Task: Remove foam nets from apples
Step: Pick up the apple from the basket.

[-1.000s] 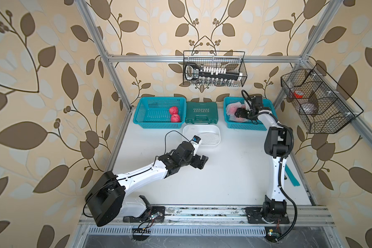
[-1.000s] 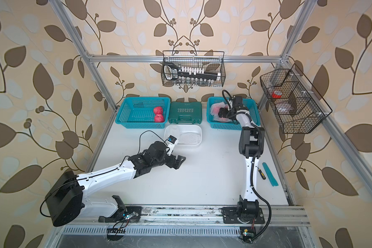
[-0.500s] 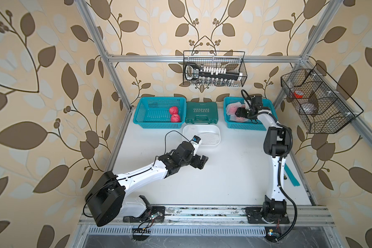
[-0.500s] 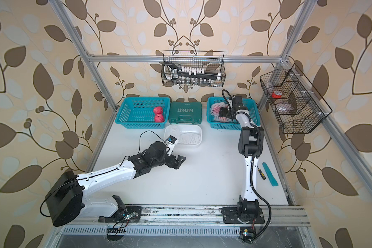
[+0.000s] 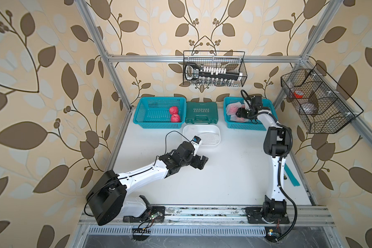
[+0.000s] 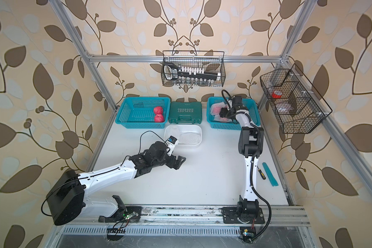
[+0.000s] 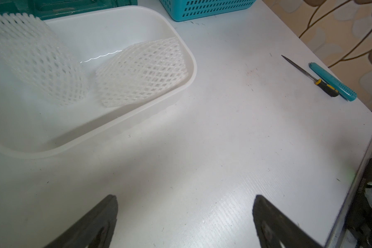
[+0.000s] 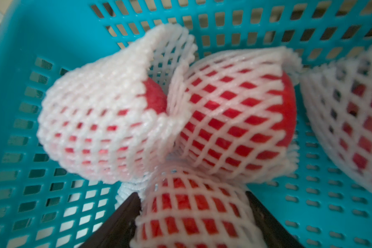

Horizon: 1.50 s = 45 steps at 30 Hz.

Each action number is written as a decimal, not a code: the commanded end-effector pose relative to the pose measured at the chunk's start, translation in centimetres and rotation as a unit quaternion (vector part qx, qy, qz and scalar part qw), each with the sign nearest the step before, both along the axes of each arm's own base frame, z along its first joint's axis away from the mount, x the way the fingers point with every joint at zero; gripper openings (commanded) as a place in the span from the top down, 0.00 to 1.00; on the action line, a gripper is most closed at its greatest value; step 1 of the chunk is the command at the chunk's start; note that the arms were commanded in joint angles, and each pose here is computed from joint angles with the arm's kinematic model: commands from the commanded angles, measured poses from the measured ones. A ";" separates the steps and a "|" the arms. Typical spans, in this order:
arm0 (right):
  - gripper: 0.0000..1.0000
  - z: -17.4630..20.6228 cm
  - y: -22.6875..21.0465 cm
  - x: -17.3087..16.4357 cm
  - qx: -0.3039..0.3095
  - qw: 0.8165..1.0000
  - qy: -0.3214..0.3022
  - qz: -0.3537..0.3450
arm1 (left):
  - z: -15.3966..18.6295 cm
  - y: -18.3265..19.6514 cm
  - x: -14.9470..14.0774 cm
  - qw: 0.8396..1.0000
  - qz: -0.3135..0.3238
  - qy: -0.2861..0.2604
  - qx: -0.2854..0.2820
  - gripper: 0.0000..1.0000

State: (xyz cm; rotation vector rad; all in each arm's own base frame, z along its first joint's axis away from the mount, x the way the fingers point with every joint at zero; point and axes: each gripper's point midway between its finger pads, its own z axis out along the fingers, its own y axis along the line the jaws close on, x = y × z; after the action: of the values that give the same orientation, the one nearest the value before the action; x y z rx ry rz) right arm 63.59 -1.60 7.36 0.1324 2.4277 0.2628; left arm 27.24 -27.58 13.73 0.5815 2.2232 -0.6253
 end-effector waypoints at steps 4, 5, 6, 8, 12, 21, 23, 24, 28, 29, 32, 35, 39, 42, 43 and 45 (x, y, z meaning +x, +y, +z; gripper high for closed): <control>0.32 -1.2 0.0 -1.1 0.008 1.000 0.015 -0.006 | 0.9 -0.7 -0.1 1.000 -0.007 -0.002 -0.013 0.01; 0.33 -1.0 0.0 -1.1 0.009 1.000 0.014 -0.007 | 1.0 -0.7 0.0 1.000 -0.007 -0.002 -0.013 0.01; 0.32 -0.8 0.0 -1.2 0.009 1.000 0.012 -0.008 | 1.0 -0.7 0.0 1.000 -0.008 -0.003 -0.013 0.01; 0.33 -0.3 0.0 -1.2 0.011 1.000 0.005 -0.011 | 1.1 -0.6 0.0 1.000 -0.006 -0.004 -0.012 0.01; 0.34 0.7 0.0 -1.4 0.013 1.000 -0.002 -0.013 | 1.1 -0.5 0.0 1.000 -0.004 -0.006 -0.009 0.01; 0.36 2.5 -0.1 -1.8 0.018 0.999 -0.018 -0.020 | 1.0 -0.3 0.0 1.000 -0.005 -0.009 -0.003 0.01; 0.37 2.7 0.0 -1.8 0.019 0.999 -0.020 -0.020 | 1.1 -0.3 0.1 1.000 -0.004 -0.010 -0.002 0.01; 0.37 3.0 -0.1 -1.8 0.018 0.999 -0.022 -0.022 | 1.2 -0.2 0.1 1.000 -0.003 -0.012 -0.002 0.01; 0.37 3.7 -0.2 -2.0 0.016 0.999 -0.029 -0.023 | 1.3 -0.1 0.1 1.000 -0.002 -0.015 -0.001 0.01; 0.38 4.0 -0.2 -2.0 0.017 0.999 -0.031 -0.024 | 1.3 -0.1 0.1 1.000 -0.002 -0.016 0.000 0.01; 0.38 4.4 -0.2 -2.3 0.019 0.999 -0.035 -0.024 | 1.2 -0.2 0.2 1.000 -0.002 -0.015 0.001 0.01; 0.38 4.8 -0.3 -2.5 0.019 0.999 -0.039 -0.025 | 1.2 -0.2 0.2 1.000 -0.003 -0.014 0.000 0.01; 0.38 6.0 -0.3 -3.0 0.020 0.998 -0.048 -0.026 | 1.5 -0.2 0.2 1.000 -0.002 -0.016 -0.002 0.01; 0.38 6.8 -0.4 -3.2 0.023 0.998 -0.057 -0.027 | 1.8 -0.2 0.2 1.000 -0.001 -0.019 -0.003 0.01; 0.38 6.9 -0.4 -3.2 0.024 0.998 -0.056 -0.027 | 1.8 -0.2 0.2 1.000 -0.002 -0.019 -0.003 0.01; 0.38 7.0 -0.4 -3.3 0.026 0.998 -0.056 -0.026 | 1.8 -0.1 0.2 1.000 -0.002 -0.019 -0.002 0.01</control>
State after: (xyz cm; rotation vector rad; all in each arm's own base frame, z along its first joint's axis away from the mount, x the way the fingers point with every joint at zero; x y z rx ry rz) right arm 60.51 -1.98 12.49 0.1974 2.3361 0.2833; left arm 27.01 -27.19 13.19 0.5855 2.2492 -0.6043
